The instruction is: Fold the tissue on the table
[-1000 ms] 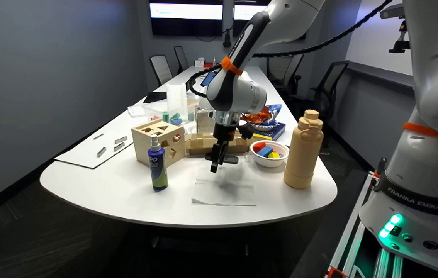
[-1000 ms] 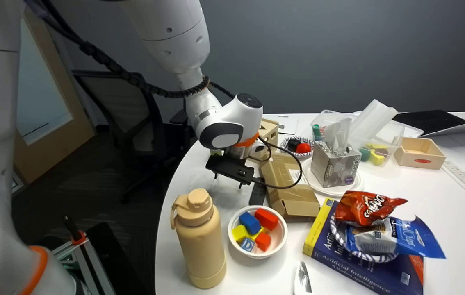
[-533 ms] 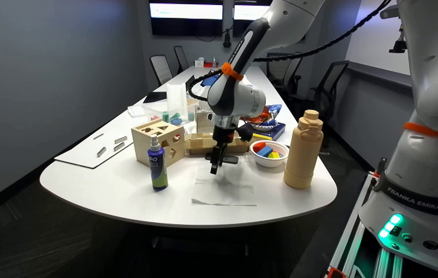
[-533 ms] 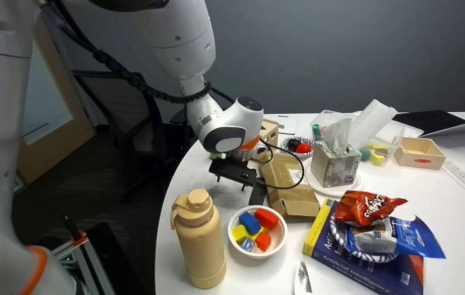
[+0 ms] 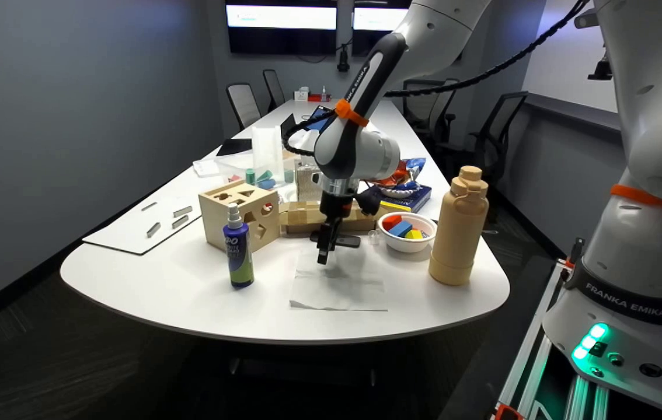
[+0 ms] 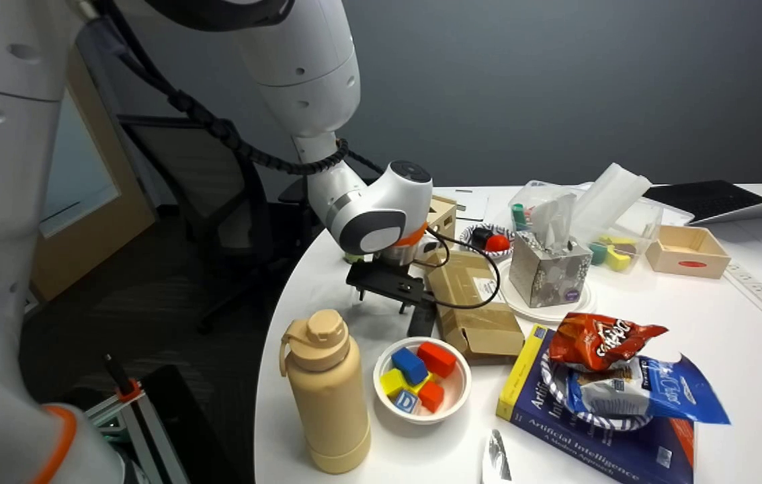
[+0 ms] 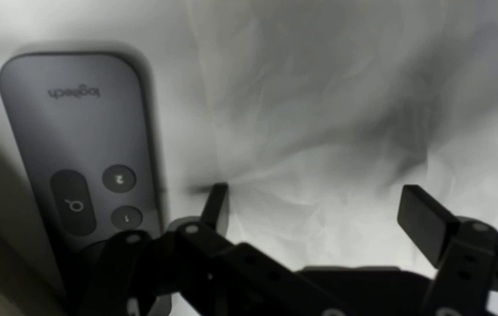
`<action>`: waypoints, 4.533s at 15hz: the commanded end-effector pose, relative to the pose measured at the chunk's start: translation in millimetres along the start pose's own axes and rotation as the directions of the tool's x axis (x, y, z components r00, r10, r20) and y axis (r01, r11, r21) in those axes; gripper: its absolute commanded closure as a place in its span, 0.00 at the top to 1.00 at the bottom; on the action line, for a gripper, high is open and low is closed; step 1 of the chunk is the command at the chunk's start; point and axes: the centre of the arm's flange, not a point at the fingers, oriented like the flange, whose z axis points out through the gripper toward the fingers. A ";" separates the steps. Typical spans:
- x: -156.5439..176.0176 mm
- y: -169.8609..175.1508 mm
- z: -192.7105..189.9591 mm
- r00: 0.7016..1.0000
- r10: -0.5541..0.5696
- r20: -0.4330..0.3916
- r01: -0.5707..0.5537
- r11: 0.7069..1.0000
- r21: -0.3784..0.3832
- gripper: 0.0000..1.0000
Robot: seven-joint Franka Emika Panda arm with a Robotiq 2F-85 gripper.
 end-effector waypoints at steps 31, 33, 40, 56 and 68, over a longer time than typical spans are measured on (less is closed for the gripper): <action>32.0 -24.7 -49.9 0.992 0.081 -0.101 -0.098 0.980 -0.174 0.02; 35.1 -31.4 -54.8 0.990 0.062 -0.126 -0.092 0.965 -0.247 0.02; 38.2 -49.5 -68.4 0.990 0.044 -0.131 -0.091 0.921 -0.380 0.02; 28.4 -123.8 -64.6 0.997 0.059 0.044 -0.042 0.948 -0.316 0.02; 0.7 -148.2 -47.5 0.998 0.058 0.016 -0.042 0.868 -0.496 0.02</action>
